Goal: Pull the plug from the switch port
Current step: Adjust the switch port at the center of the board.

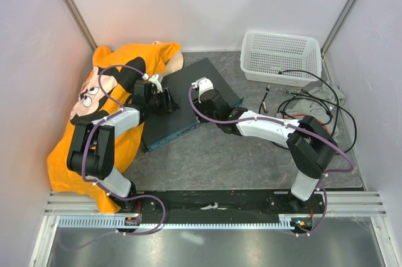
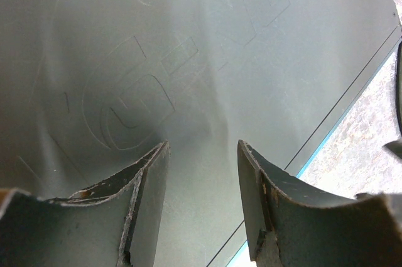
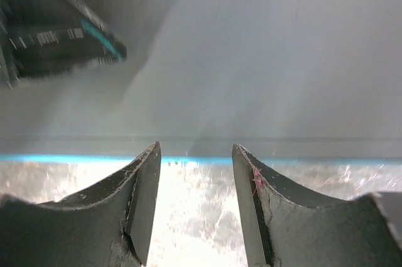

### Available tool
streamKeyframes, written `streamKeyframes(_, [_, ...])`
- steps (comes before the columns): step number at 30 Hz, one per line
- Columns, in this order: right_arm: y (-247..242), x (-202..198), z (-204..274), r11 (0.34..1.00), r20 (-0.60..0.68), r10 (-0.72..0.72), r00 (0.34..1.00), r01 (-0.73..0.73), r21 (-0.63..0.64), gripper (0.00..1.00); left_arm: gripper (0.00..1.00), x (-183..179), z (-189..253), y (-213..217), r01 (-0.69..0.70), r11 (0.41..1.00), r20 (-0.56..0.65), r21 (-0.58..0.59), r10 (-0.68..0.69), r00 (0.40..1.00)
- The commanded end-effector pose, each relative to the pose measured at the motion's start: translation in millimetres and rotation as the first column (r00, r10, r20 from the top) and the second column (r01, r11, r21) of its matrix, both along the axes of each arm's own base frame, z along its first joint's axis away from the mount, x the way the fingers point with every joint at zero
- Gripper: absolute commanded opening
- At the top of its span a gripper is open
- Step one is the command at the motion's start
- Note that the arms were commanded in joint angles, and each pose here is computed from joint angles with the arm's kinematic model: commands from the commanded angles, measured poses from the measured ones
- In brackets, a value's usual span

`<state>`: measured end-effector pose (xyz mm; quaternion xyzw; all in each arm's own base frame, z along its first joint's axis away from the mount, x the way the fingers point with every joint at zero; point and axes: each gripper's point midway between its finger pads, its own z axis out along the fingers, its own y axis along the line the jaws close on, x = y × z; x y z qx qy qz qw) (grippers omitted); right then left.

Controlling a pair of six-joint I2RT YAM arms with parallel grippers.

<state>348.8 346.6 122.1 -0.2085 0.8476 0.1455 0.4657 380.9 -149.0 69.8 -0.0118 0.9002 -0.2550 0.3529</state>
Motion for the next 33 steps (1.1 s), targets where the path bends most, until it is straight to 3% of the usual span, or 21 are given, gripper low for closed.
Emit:
streamKeyframes(1, [6,-19,-7,0.997,-0.067,0.065,0.996,-0.061,0.05,0.56,0.56,-40,-49,11,0.022,0.997,-0.192,0.072,-0.008,0.981])
streamKeyframes(10, [17,-32,-21,0.989,-0.128,0.141,0.982,-0.133,0.071,0.54,0.56,-39,-49,11,0.025,0.997,-0.18,0.077,-0.011,0.984])
streamKeyframes(33, [10,-20,-64,0.998,-0.18,0.049,0.983,-0.054,-0.027,0.48,0.56,-38,-48,12,0.017,0.997,-0.171,0.075,-0.004,0.985])
